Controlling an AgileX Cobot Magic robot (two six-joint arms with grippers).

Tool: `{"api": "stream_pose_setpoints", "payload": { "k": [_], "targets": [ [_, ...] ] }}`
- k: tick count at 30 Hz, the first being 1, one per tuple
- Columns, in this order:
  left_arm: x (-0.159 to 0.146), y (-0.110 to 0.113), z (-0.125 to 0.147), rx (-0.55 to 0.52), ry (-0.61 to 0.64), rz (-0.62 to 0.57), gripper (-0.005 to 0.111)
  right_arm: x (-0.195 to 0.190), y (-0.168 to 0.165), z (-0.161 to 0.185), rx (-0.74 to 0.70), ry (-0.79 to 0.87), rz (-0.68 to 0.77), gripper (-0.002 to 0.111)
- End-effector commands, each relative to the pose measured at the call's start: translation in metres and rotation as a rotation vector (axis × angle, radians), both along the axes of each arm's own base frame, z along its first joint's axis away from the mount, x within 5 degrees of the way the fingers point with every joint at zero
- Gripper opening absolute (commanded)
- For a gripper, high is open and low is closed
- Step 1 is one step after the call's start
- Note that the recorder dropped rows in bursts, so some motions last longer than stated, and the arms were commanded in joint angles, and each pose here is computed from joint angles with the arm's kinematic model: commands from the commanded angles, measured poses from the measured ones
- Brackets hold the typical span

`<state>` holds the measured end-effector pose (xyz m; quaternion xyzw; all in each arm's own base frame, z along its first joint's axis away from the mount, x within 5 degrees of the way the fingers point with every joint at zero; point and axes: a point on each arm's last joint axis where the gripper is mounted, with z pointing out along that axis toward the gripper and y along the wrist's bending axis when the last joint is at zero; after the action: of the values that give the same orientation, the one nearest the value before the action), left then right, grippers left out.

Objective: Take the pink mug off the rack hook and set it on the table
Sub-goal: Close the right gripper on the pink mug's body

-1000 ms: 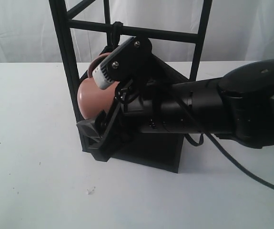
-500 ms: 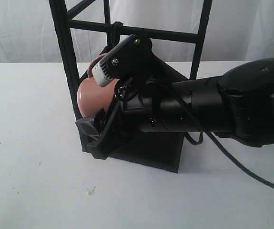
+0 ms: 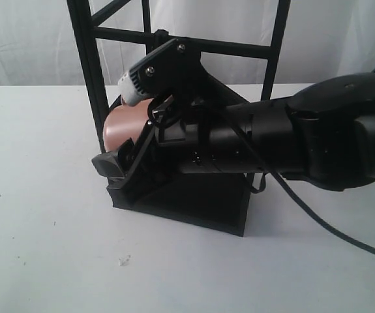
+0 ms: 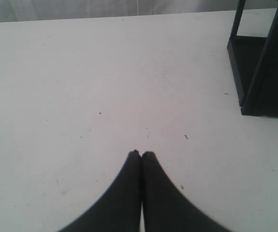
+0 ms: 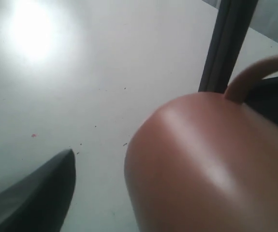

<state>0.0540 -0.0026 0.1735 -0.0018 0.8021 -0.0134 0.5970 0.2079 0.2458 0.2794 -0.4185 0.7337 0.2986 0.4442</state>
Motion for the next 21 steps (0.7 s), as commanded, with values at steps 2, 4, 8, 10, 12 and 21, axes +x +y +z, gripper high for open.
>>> {"api": "stream_pose_setpoints", "payload": {
  "k": [2, 4, 8, 10, 12, 21],
  "targets": [
    [-0.0001, 0.0001, -0.0005, -0.003, -0.006, 0.003, 0.0, 0.0005, 0.0042, -0.0045, 0.001, 0.025, 0.016, 0.066],
    [-0.0001, 0.0001, -0.0005, -0.003, -0.006, 0.003, 0.0, 0.0006, 0.0042, -0.0046, 0.001, 0.024, 0.014, 0.066],
    [-0.0001, 0.0001, -0.0005, -0.003, -0.006, 0.003, 0.0, 0.0006, 0.0042, -0.0046, 0.001, 0.024, 0.014, 0.066],
    [-0.0001, 0.0001, -0.0005, -0.003, -0.006, 0.003, 0.0, 0.0006, 0.0042, -0.0046, 0.001, 0.024, 0.014, 0.064],
    [-0.0001, 0.0001, -0.0005, -0.003, -0.006, 0.003, 0.0, 0.0006, 0.0042, -0.0046, 0.001, 0.024, 0.014, 0.062],
    [-0.0001, 0.0001, -0.0005, -0.003, -0.006, 0.003, 0.0, 0.0007, 0.0042, -0.0045, 0.003, 0.027, 0.012, 0.051]
  ]
}}
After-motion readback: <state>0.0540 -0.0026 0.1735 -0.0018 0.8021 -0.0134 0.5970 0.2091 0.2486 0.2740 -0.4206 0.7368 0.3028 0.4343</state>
